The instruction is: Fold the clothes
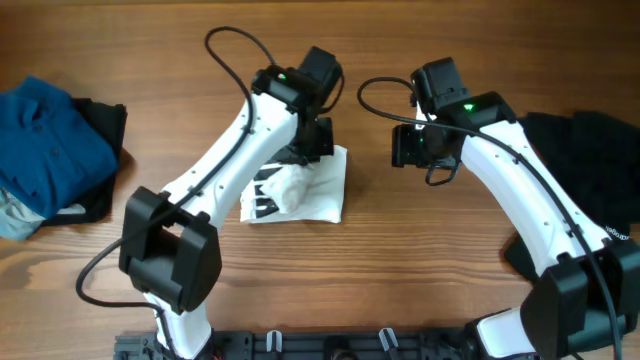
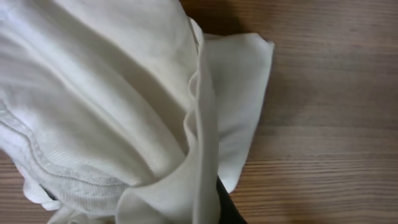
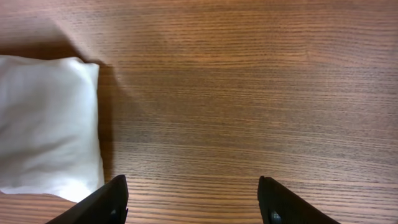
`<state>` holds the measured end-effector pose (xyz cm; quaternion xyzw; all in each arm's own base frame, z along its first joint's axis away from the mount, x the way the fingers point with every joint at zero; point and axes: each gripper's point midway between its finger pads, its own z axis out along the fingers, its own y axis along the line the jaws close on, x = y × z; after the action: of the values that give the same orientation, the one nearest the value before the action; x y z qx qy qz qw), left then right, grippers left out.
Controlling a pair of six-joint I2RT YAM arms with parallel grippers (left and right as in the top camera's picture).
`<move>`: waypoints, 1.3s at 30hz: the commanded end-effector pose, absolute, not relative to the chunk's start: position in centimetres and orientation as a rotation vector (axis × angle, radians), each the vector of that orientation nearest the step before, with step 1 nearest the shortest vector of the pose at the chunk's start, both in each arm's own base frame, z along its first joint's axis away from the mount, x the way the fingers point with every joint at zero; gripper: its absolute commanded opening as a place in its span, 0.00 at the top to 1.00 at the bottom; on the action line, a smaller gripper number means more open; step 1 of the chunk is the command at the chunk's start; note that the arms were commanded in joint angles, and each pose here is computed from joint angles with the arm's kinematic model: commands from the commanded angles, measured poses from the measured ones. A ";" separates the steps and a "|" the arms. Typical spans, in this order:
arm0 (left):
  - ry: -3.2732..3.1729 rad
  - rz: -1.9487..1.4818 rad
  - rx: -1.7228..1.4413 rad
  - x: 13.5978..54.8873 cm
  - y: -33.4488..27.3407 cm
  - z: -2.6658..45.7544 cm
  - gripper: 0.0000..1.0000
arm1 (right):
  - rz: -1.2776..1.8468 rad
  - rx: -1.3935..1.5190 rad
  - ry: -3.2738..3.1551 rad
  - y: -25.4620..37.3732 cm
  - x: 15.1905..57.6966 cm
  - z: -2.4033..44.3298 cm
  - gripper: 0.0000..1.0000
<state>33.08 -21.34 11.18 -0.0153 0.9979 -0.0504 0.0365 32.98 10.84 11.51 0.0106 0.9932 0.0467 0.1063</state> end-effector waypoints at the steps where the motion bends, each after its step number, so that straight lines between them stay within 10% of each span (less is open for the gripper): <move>1: 3.018 -0.173 -0.048 33.2 -22.0 12.6 0.87 | 0.135 0.008 2.957 10.9 32.9 10.6 0.33; 7: 3.049 -0.284 0.065 31.9 -24.1 12.8 0.54 | 0.130 0.013 2.968 10.9 32.8 10.2 0.32; 18: 2.760 -0.195 -0.420 39.5 -8.7 19.4 0.43 | 0.834 -0.648 2.763 20.8 30.9 13.0 0.34; 36: 3.179 -0.342 -0.553 36.4 -6.6 4.5 0.43 | 0.754 -0.926 2.855 30.3 25.6 6.7 0.30; 39: 3.203 -0.395 -0.534 35.4 -7.7 3.0 0.43 | 0.513 -0.741 2.947 28.1 27.1 4.8 0.70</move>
<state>36.94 -5.98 4.41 -0.1795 0.9784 -0.0951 -0.0373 25.83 30.20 7.49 -0.2986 0.9228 0.2408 0.0357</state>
